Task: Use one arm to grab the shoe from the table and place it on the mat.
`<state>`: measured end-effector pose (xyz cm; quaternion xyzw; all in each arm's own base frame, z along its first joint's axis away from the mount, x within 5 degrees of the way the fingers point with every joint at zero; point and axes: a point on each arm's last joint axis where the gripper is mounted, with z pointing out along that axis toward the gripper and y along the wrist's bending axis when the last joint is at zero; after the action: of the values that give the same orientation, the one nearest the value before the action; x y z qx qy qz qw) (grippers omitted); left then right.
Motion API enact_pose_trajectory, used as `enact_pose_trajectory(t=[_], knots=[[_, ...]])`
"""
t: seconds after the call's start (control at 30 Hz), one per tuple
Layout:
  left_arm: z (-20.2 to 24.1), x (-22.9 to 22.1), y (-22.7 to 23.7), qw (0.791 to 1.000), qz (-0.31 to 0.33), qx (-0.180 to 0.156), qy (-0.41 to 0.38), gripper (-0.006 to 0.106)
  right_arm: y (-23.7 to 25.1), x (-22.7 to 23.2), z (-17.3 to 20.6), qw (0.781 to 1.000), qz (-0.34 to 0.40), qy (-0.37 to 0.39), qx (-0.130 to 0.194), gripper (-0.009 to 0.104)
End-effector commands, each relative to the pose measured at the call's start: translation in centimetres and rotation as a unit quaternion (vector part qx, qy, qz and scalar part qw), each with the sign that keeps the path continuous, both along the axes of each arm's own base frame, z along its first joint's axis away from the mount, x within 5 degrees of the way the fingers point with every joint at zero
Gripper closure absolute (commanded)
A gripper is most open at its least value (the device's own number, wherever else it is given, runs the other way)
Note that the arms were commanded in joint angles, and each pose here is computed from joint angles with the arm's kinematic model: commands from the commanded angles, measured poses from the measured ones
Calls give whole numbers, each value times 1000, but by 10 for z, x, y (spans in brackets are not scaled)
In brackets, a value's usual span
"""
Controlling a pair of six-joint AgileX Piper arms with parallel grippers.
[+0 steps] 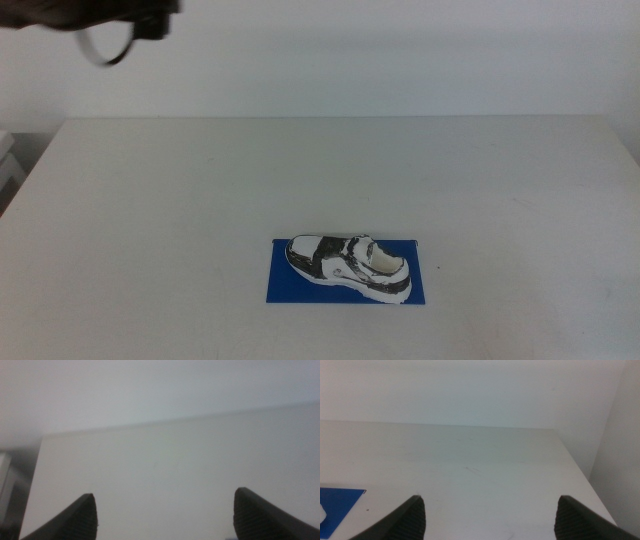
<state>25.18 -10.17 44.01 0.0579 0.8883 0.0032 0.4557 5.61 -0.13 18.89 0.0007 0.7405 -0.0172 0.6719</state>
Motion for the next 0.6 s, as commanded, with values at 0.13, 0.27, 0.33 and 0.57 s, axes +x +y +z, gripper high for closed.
enact_pose_trajectory(t=[0.13,0.27,0.33,0.57], knots=[[-25,-50,46,981,-37,-73,-178,7,0,-2,12,998,0,-54,-12,29],[-63,-89,76,973,2,-91,-213,7,0,-2,12,998,0,-54,-12,29],[-80,-108,88,971,24,-89,-220,7,0,-2,12,998,0,-54,-12,29],[-132,-174,101,961,41,-60,-266,7,0,-2,12,998,0,-54,-12,29]])
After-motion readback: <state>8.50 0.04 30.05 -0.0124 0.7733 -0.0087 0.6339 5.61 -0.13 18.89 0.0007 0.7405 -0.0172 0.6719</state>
